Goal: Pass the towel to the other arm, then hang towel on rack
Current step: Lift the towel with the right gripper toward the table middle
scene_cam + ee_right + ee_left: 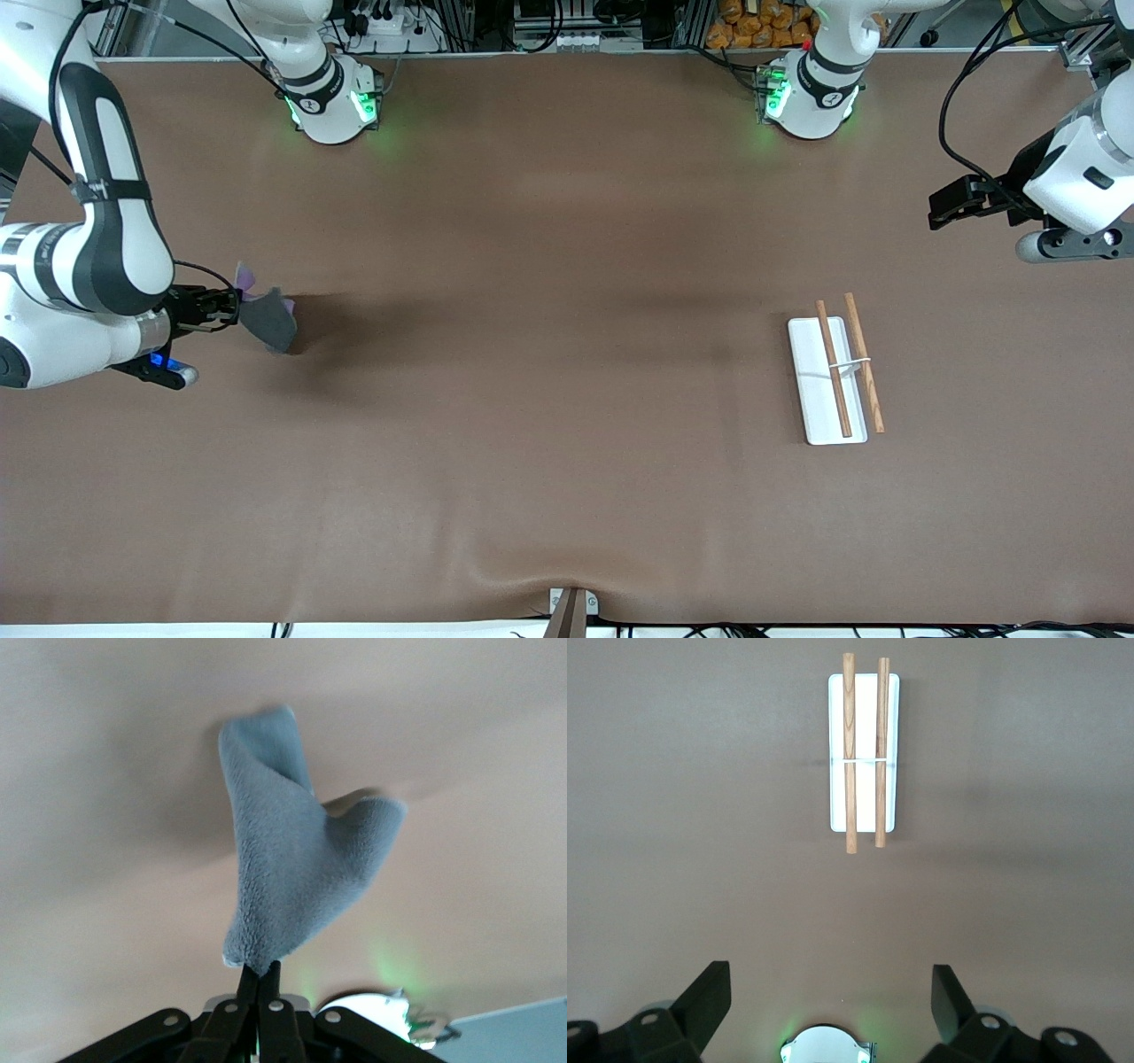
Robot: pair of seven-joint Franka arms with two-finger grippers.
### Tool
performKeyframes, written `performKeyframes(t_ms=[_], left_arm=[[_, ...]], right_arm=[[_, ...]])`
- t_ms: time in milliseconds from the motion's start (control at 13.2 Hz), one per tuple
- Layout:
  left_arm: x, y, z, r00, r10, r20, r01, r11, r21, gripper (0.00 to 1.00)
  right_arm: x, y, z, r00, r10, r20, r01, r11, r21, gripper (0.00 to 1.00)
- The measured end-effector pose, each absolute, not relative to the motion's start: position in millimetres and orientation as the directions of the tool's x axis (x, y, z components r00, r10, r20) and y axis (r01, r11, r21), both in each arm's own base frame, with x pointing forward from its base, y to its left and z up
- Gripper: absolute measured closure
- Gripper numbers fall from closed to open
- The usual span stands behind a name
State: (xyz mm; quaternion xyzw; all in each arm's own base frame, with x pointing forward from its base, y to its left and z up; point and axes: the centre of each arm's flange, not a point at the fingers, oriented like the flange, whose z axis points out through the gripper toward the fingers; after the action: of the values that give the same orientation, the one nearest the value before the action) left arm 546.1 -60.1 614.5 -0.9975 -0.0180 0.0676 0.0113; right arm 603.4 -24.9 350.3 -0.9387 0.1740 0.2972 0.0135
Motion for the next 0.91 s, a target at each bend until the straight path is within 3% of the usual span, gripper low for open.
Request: performKeyframes(t_ms=[608, 912], left_arm=[[539, -64, 629, 0.994, 0.029, -0.108, 0.027, -0.999, -0.023, 0.00], [534, -68, 635, 0.995, 0.023, -0.102, 0.021, -0.999, -0.024, 0.00]], right_arm=[[609, 109, 408, 0.667, -0.483, -0.567, -0.493, -0.857, 0.150, 0.98], [597, 207, 434, 0.619, -0.568, -0.543, -0.573, -0.799, 0.182, 0.98]])
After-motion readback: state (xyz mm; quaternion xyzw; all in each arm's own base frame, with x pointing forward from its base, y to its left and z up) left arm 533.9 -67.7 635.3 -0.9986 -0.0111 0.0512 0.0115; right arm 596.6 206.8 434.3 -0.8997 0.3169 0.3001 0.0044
